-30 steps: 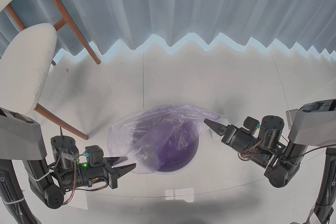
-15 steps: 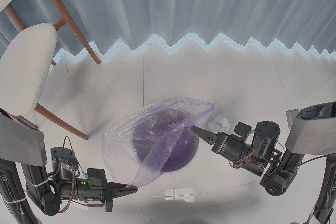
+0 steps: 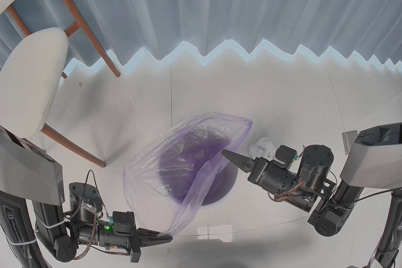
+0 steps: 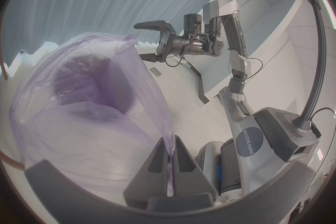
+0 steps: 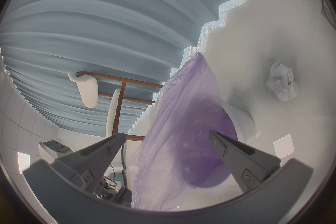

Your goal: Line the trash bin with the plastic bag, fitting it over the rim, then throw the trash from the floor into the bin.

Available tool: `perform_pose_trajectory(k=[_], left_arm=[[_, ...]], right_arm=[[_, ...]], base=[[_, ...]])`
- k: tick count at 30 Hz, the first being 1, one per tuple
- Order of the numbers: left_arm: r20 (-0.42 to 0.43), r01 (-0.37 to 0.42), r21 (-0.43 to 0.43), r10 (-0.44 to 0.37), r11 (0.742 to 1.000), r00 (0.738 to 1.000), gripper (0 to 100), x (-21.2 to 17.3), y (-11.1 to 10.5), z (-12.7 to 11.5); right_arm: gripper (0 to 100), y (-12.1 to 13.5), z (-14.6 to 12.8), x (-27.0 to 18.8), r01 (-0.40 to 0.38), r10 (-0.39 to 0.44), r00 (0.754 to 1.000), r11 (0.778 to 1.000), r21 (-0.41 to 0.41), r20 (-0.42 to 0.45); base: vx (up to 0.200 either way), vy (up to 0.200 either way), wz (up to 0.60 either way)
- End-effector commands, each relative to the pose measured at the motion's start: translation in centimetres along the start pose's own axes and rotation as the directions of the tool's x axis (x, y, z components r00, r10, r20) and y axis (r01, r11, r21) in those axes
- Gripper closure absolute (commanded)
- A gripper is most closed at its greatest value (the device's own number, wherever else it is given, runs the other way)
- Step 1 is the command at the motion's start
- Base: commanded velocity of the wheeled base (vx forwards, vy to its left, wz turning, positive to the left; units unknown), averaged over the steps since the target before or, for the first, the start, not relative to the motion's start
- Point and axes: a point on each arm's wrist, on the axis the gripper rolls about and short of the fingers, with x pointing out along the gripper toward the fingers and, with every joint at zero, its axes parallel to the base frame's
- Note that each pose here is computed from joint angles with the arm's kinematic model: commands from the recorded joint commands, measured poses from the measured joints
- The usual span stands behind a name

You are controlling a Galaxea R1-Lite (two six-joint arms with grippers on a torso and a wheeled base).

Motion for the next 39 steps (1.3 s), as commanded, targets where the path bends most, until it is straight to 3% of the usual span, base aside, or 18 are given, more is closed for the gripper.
perform_pose_trajectory(k=[1,2,3,17,24,28,34,39], left_arm=[[-0.014,0.029,-0.002,-0.029,1.0,0.999,100,0.5,-0.4,-0.2],[-0.014,0.033,0.0,-0.033,0.999,0.999,100,0.6,-0.5,-0.2],[-0.014,0.034,0.001,-0.034,0.999,0.999,100,0.6,-0.5,-0.2],[-0.068,0.052,-0.047,-0.055,0.998,0.996,100,1.0,-0.6,-1.6],[-0.076,0.057,-0.061,-0.061,0.997,0.995,100,1.4,-0.7,-1.7],[-0.051,0.068,-0.032,-0.069,0.997,0.996,100,2.4,-0.2,-1.2],[-0.052,0.142,0.03,-0.14,0.989,0.989,100,4.0,-1.7,-0.4],[-0.065,0.145,0.046,-0.142,0.988,0.988,100,6.3,-1.9,-0.4]], right_arm=[[0,0.4,0.3,0.3,-0.026,0.026,0.999,1.0,0.003,0.022],[0,0.4,0.4,0.3,-0.03,0.03,0.999,1.0,0.008,0.025],[100,0.5,0.5,0.4,-0.031,0.031,0.999,0.999,0.014,0.028],[100,-1.0,-0.2,0.4,0.031,-0.031,0.999,0.999,0.025,0.015],[100,-2.2,1.0,-0.2,0.071,-0.071,0.997,0.997,-0.002,0.044],[100,-3.1,1.7,-0.5,0.099,-0.097,0.993,0.995,-0.026,0.063],[100,-3.4,1.3,-1.4,0.127,-0.124,0.991,0.988,-0.088,0.041],[100,-3.8,1.0,-1.6,0.144,-0.142,0.99,0.982,-0.119,0.025]], base=[[0.0,0.0,0.0],[0.0,0.0,0.0],[0.0,0.0,0.0],[0.0,0.0,0.0],[0.0,0.0,0.0],[0.0,0.0,0.0],[0.0,0.0,0.0],[0.0,0.0,0.0]])
